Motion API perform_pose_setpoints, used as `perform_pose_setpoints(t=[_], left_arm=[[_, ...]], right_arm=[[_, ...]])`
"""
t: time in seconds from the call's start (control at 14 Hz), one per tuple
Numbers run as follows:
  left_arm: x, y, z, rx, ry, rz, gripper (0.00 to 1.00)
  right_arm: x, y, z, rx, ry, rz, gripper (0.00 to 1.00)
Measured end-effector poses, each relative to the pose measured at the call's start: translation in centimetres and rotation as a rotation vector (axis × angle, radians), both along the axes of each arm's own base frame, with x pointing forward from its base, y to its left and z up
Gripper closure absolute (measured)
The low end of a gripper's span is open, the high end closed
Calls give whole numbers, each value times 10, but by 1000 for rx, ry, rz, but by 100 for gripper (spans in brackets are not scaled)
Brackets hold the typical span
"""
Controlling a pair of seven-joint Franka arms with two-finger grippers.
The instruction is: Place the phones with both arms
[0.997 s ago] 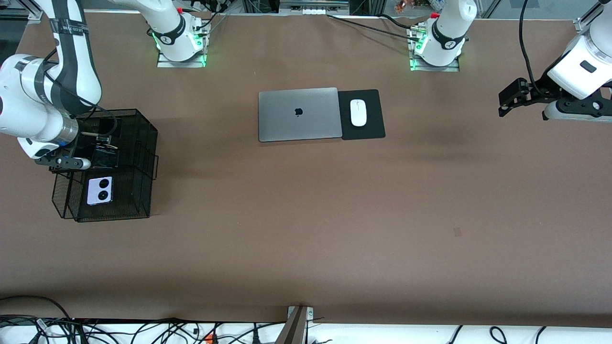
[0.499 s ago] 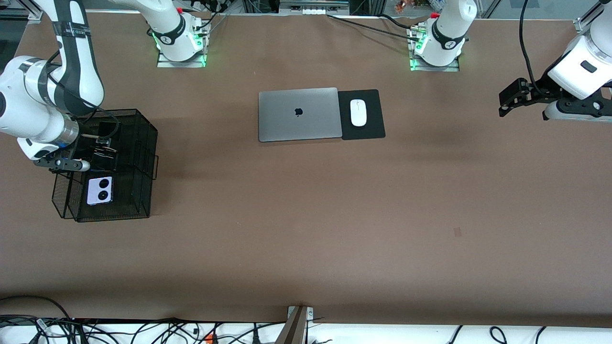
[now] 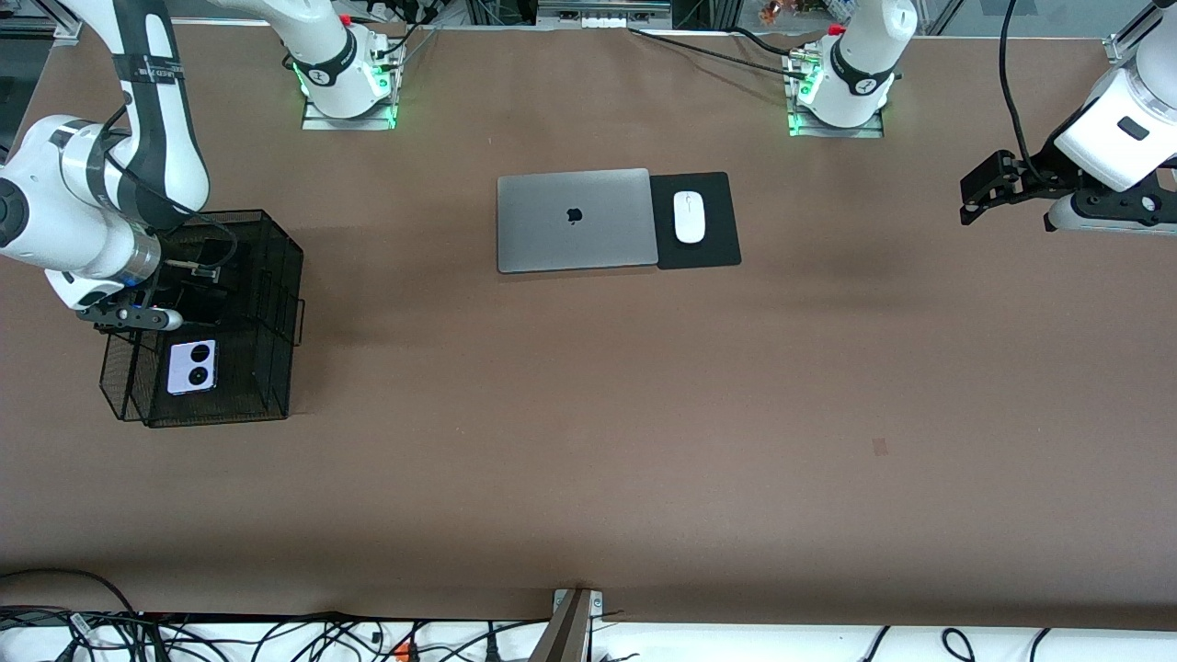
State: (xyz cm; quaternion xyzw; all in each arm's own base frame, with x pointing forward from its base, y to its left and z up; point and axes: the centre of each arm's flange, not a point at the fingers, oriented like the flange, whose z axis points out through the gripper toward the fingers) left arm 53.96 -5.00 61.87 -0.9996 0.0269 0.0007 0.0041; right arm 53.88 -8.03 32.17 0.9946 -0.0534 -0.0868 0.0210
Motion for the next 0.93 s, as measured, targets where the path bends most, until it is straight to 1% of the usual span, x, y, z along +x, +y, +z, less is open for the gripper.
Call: perform_pose_setpoints(t=[0.21,0.57,0.93], left_arm=[[0,0,0,0,0,0,0],[0,0,0,0,0,0,0],[0,0,0,0,0,0,0]], right_arm=[[-2,0,-3,2,15,-1,20],[-8,1,-6,14,61,-5,20],[-11,0,-12,13,80,9,20]])
